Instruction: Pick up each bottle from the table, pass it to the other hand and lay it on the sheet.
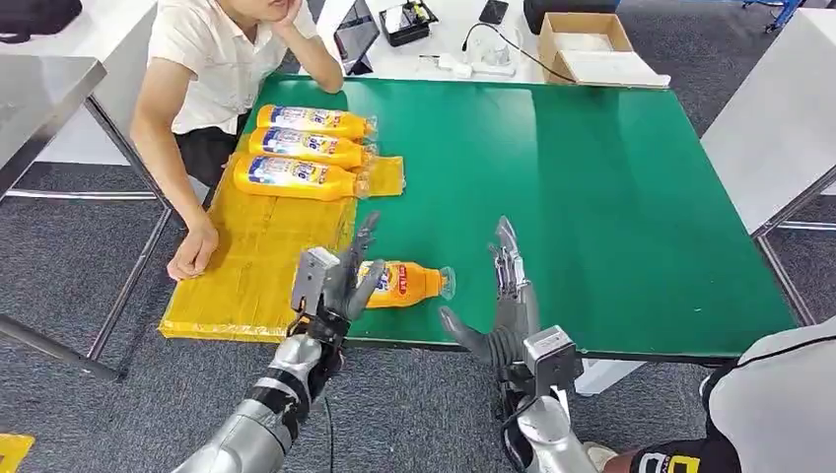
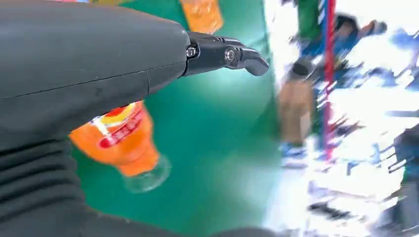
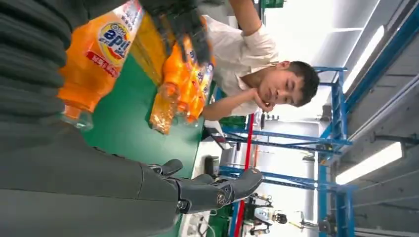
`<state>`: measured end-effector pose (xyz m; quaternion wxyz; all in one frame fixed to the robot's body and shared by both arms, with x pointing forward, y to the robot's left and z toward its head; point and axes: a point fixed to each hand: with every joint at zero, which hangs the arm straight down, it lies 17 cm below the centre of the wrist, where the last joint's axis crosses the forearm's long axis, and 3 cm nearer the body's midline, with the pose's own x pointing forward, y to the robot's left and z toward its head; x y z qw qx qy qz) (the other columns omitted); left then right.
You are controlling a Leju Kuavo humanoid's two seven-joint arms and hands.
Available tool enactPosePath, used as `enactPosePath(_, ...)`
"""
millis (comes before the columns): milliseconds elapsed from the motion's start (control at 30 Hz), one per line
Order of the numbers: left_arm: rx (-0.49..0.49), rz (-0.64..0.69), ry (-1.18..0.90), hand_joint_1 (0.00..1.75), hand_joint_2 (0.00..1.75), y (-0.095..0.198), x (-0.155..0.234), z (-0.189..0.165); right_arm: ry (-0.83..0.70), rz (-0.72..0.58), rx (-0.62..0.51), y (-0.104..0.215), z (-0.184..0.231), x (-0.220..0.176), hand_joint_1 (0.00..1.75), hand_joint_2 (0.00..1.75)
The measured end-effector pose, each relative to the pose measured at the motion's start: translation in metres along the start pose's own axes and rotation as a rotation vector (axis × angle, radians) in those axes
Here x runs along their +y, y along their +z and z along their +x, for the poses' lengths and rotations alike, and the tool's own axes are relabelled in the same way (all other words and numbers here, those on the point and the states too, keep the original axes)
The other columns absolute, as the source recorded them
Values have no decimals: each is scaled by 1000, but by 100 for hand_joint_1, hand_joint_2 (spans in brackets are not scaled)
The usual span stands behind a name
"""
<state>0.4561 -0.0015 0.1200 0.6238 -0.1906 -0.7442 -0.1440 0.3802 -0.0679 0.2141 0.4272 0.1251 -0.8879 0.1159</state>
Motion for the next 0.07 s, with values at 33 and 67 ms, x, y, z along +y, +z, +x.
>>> enactPosePath(33,-41,40,16,0,175,1,4,10,3,-7,3,2,0,-1,0,175)
enactPosePath(67,-87,81,25,0,175,4,9,21,5,-11,6,4,0,-2,0,175)
